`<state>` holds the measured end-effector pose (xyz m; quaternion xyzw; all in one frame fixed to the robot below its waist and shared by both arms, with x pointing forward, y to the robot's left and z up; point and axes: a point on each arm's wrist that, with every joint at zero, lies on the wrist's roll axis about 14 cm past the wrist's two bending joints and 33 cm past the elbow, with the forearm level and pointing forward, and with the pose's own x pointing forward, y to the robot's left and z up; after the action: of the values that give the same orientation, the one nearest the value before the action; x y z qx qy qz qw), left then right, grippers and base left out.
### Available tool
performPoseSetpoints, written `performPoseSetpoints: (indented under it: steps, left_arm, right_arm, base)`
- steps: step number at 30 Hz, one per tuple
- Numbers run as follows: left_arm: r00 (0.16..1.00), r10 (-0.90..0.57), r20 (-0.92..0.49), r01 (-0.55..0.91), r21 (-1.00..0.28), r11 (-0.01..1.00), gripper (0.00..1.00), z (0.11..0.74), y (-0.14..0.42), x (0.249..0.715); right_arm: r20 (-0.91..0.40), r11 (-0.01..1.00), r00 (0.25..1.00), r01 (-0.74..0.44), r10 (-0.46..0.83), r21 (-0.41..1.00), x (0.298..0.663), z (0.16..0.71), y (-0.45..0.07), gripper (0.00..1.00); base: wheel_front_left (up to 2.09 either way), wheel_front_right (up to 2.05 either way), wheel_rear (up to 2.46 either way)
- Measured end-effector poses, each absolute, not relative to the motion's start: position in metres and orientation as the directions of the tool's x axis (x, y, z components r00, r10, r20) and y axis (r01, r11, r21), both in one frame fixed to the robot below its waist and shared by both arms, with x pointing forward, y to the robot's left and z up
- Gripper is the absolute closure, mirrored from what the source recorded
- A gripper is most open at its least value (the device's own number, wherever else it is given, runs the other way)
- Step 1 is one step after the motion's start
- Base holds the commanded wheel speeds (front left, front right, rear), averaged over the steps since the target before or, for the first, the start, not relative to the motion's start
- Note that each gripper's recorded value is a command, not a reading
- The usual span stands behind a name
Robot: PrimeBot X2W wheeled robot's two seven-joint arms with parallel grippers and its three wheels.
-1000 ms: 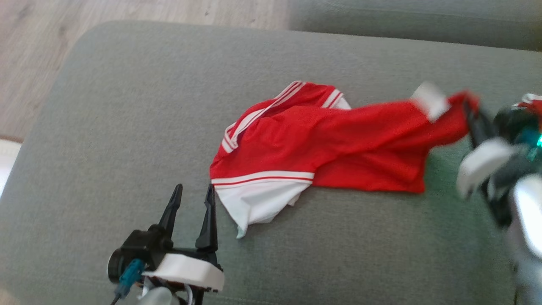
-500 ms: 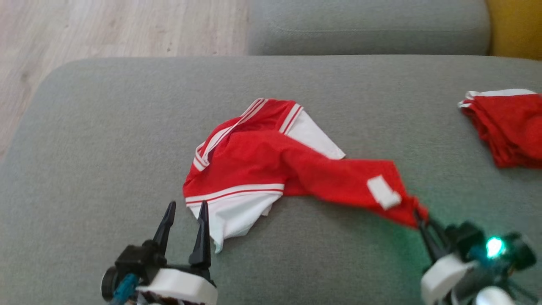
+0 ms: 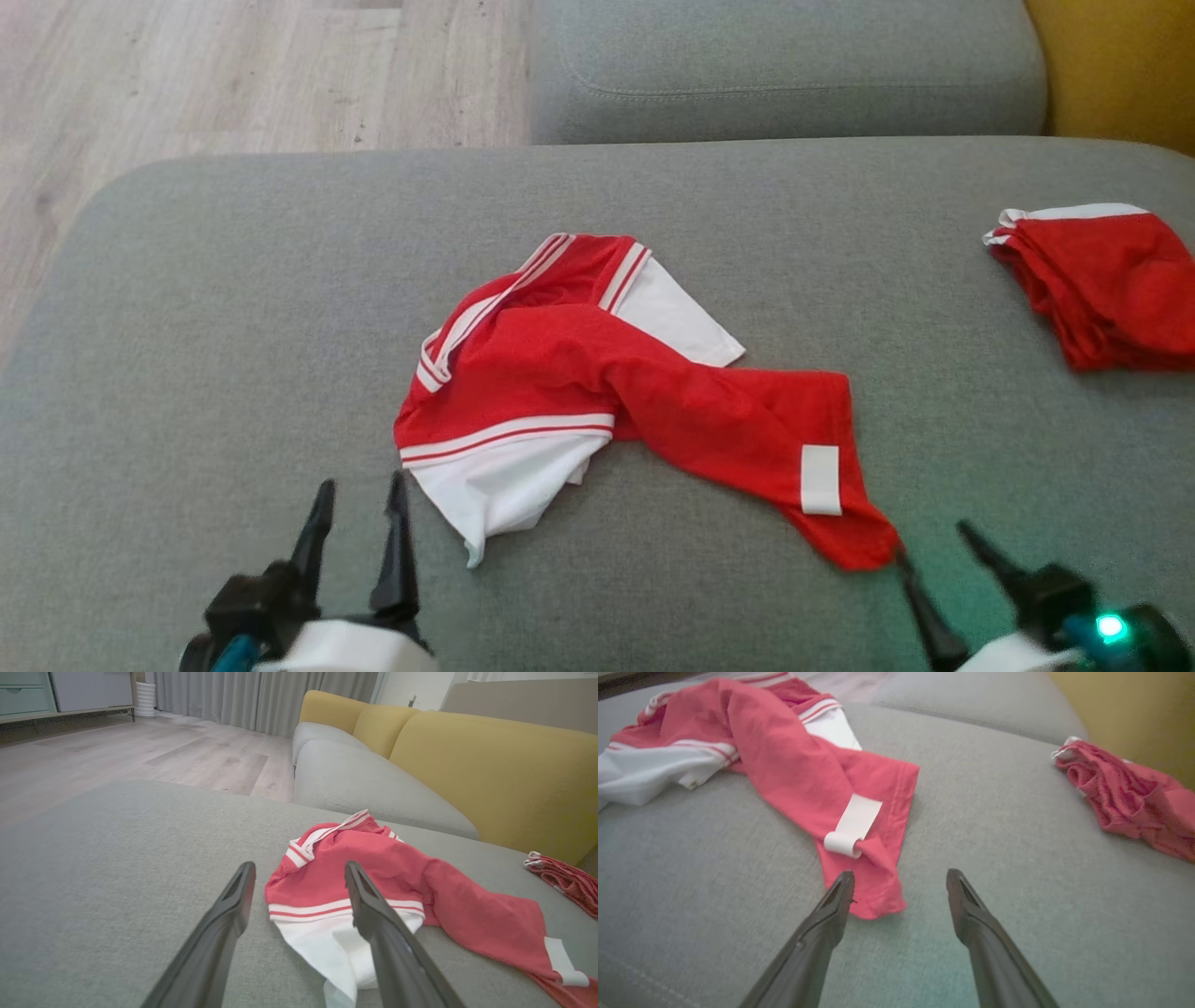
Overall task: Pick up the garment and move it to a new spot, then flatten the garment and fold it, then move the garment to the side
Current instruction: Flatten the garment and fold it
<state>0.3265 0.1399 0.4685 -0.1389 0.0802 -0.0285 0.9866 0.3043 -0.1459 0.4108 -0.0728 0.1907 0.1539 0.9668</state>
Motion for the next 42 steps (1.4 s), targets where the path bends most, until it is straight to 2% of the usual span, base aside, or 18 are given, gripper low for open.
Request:
performPoseSetpoints:
  steps: [4,9,13,17,23,29,30,31,33,35,37,39,40,42]
  left_arm:
    - [0.986,-0.048,-0.159,0.002,-0.275,0.961,0.0,0.467,0.149,0.321]
    - [0.987,-0.021,-0.162,-0.025,-0.279,0.96,0.0,0.466,0.157,0.318]
    - [0.985,0.011,-0.172,-0.06,-0.278,0.959,0.0,0.464,0.165,0.315]
    - [0.985,0.053,-0.167,-0.098,-0.274,0.957,0.0,0.466,0.178,0.315]
    - [0.976,0.119,-0.18,-0.166,-0.269,0.949,0.0,0.463,0.195,0.309]
    - [0.968,0.162,-0.194,-0.211,-0.263,0.941,0.0,0.458,0.206,0.301]
    - [0.968,0.162,-0.194,-0.211,-0.263,0.941,0.0,0.458,0.206,0.301]
    - [0.967,0.165,-0.193,-0.213,-0.263,0.941,0.0,0.459,0.206,0.301]
    - [0.967,0.166,-0.193,-0.214,-0.265,0.94,0.0,0.459,0.206,0.301]
    - [0.968,0.165,-0.192,-0.213,-0.267,0.94,0.0,0.459,0.206,0.302]
    - [0.968,0.162,-0.19,-0.209,-0.267,0.941,0.0,0.459,0.205,0.303]
    - [0.971,0.152,-0.185,-0.2,-0.271,0.942,0.0,0.46,0.202,0.304]
    - [0.973,0.145,-0.181,-0.192,-0.279,0.941,0.0,0.461,0.199,0.305]
    - [0.974,0.139,-0.178,-0.186,-0.284,0.941,0.0,0.461,0.197,0.306]
  right_arm:
    - [-0.351,0.957,0.904,-0.284,0.245,-0.064,0.32,0.427,-0.153,0.0]
    - [-0.347,0.948,0.898,-0.31,0.269,-0.068,0.359,0.44,-0.143,0.0]
    - [-0.392,0.937,0.871,-0.344,0.296,-0.059,0.394,0.441,-0.133,0.0]
    - [-0.505,0.92,0.797,-0.39,0.33,-0.016,0.409,0.419,-0.116,0.0]
    - [-0.687,0.894,0.645,-0.447,0.335,0.016,0.413,0.379,-0.107,0.0]
    - [-0.749,0.875,0.536,-0.469,0.39,0.121,0.412,0.366,-0.085,0.0]
    - [-0.749,0.875,0.536,-0.469,0.39,0.121,0.412,0.366,-0.085,0.62]
    - [-0.752,0.871,0.523,-0.472,0.402,0.137,0.411,0.367,-0.082,0.62]
    - [-0.744,0.866,0.523,-0.476,0.416,0.15,0.413,0.369,-0.079,1.0]
    - [-0.708,0.864,0.565,-0.486,0.424,0.129,0.421,0.375,-0.079,1.0]
    - [-0.647,0.87,0.643,-0.488,0.41,0.066,0.438,0.387,-0.087,1.0]
    - [-0.562,0.878,0.73,-0.478,0.389,-0.014,0.461,0.41,-0.097,1.0]
    - [-0.472,0.879,0.798,-0.468,0.376,-0.092,0.482,0.437,-0.104,1.0]
    - [-0.394,0.885,0.842,-0.447,0.368,-0.128,0.495,0.46,-0.107,1.0]
  base:
    - [0.0,0.0,0.0]
    - [0.0,0.0,0.0]
    - [0.0,0.0,0.0]
    - [0.0,0.0,0.0]
    - [0.0,0.0,0.0]
    - [0.0,0.0,0.0]
    - [0.0,0.0,0.0]
    - [0.0,0.0,0.0]
    - [0.0,0.0,0.0]
    - [0.0,0.0,0.0]
    - [0.0,0.0,0.0]
    - [0.0,0.0,0.0]
    - [0.0,0.0,0.0]
    - [0.0,0.0,0.0]
